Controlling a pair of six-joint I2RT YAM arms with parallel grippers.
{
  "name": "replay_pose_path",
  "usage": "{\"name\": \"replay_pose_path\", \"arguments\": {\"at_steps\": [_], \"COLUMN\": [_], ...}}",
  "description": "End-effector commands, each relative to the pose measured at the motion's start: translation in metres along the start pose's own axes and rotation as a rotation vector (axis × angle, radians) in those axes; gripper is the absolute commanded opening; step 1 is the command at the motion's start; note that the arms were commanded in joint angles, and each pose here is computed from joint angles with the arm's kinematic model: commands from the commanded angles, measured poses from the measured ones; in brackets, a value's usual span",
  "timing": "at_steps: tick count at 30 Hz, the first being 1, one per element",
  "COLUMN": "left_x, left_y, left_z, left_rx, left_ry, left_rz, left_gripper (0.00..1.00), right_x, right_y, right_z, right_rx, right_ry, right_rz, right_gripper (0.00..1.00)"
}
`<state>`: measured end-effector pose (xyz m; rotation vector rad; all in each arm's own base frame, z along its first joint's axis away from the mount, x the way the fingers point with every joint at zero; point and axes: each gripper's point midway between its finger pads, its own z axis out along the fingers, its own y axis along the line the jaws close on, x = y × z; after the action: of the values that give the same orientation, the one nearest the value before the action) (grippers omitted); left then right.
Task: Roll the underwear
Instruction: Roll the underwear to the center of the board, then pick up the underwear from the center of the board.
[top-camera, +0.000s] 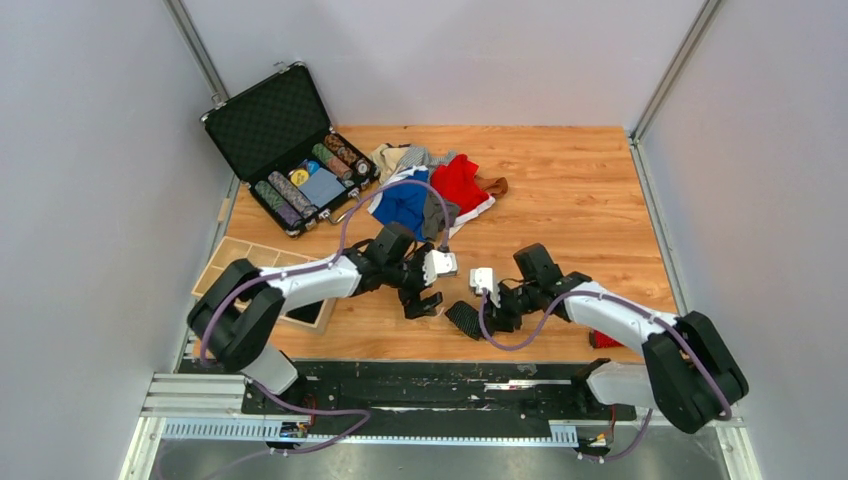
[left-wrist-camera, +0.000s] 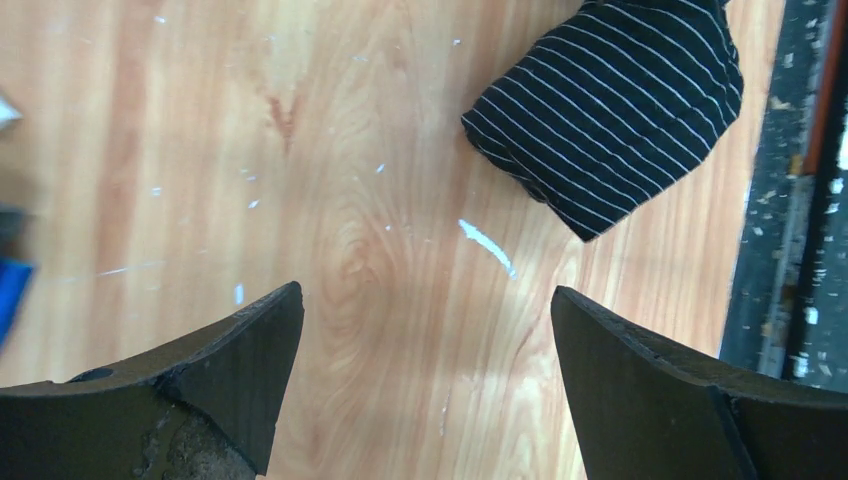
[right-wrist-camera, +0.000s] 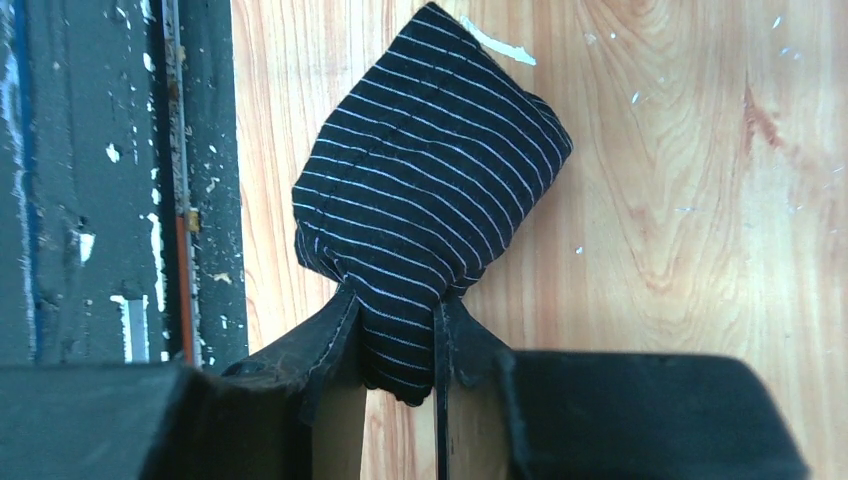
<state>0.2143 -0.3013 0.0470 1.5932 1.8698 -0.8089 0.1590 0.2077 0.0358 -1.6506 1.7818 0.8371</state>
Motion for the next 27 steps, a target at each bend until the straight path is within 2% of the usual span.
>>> {"name": "replay_pose_path", "arguments": {"at_steps": [1,4,8,10,17,22,27], "left_x": [-0.052,-0.059,-0.072,-0.076,-0.063,-0.048,-0.054], "left_y": [0.017,-0.003,-0.030,-0.036,-0.025,-0.018,-0.019], "left_z": [-0.024,-0.019,0.001,0.014,0.051,0.058,0.061], "left_rx": [-0.257,-0.239,-0.184,-0.185,-0.195,-0.213,-0.209], "left_ry": [-0.132,-0.155,-0.191,-0.205,-0.134,-0.084,-0.107], "left_rz": [0.303,0.562,0.774,0.825,0.842,0.841,0.830], "left_gripper": [1.00,1.00,1.00,1.00,0.98,0.90,0.83], "right_x": [0.022,0.022,0.017,0.017,0.020,0.024,0.029], "right_y": [0.030,0.012,-0.013,-0.022,-0.046,-0.057,-0.066], "right_z": [-0.001,0.000,-0.002,0.000,-0.001,0.000,0.002], "right_rx": [-0.165,-0.186,-0.258,-0.308,-0.391,-0.440,-0.467], "right_ry": [0.067,0.064,0.050,0.056,0.049,0.055,0.055], "right_rz": [0.261,0.367,0.562,0.656,0.868,0.985,1.092], "right_gripper": [0.00,0.00,0.00,0.00,0.00,0.00,0.00]}}
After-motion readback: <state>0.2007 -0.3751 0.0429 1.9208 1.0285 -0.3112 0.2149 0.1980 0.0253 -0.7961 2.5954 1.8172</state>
